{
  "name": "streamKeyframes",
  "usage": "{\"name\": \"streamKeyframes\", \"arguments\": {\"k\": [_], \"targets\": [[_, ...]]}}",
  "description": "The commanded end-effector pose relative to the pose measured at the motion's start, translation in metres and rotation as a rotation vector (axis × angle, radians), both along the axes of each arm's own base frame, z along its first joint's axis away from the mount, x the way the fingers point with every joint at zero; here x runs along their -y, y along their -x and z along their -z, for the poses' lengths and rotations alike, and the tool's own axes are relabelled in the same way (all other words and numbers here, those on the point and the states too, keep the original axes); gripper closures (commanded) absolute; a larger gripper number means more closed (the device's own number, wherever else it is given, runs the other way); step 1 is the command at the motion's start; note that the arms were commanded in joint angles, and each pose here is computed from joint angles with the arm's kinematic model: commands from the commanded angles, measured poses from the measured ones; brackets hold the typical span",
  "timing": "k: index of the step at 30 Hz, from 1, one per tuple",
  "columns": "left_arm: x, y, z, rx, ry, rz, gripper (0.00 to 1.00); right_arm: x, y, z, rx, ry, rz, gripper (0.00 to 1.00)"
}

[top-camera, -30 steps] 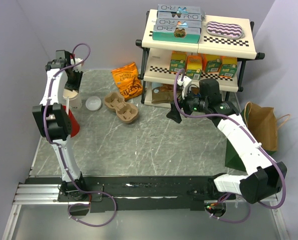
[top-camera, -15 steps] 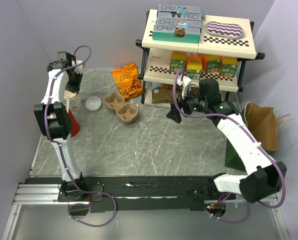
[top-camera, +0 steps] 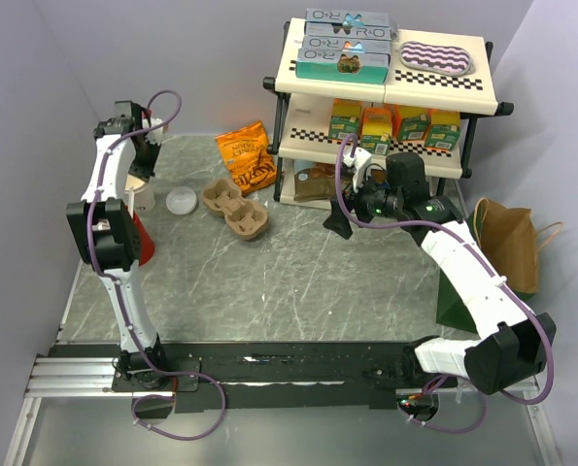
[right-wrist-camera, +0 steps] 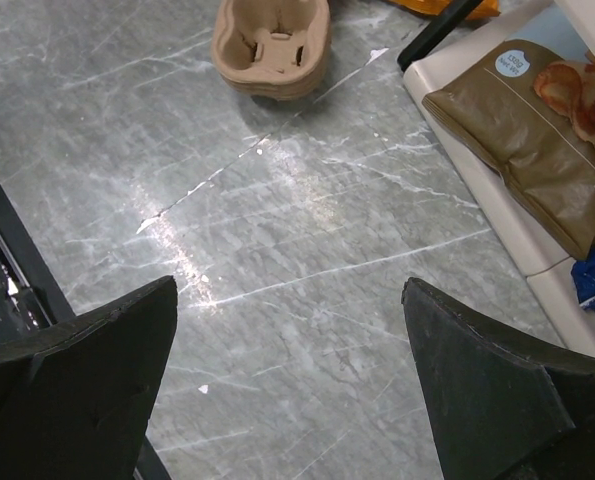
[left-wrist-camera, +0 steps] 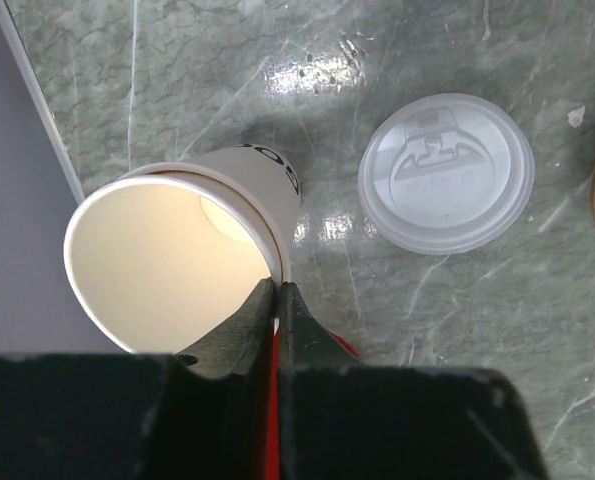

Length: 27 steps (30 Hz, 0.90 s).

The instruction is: Pack the takeout coffee

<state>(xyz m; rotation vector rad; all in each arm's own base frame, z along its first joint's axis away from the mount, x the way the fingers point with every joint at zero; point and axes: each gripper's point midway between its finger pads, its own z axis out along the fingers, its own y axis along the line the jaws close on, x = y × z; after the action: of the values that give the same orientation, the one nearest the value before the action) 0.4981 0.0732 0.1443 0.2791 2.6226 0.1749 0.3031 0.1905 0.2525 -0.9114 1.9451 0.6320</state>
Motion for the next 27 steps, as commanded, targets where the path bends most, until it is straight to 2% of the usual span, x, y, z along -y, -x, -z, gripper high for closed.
{"name": "streamKeyframes", "arguments": {"k": [1,3,13,21,27], "targets": [[0.000,0.005,-0.029,0.055,-0.055,0.022,0.96,-0.004,-0.007,-0.007,0.043,-0.013,-0.010,0.01],[-0.001,0.008,-0.029,0.047,-0.069,0.022,0.99,-0.005,-0.007,-0.006,0.042,-0.013,-0.012,0.01],[-0.006,0.009,-0.057,0.102,-0.129,-0.007,0.99,-0.010,-0.009,-0.008,0.028,-0.036,-0.016,0.00],[-0.011,0.014,-0.055,0.105,-0.209,0.004,0.99,-0.008,-0.011,-0.009,0.042,-0.034,-0.007,0.00],[-0.006,0.013,-0.060,0.139,-0.337,0.053,0.99,-0.007,-0.008,-0.007,0.038,-0.035,-0.007,0.00]]}}
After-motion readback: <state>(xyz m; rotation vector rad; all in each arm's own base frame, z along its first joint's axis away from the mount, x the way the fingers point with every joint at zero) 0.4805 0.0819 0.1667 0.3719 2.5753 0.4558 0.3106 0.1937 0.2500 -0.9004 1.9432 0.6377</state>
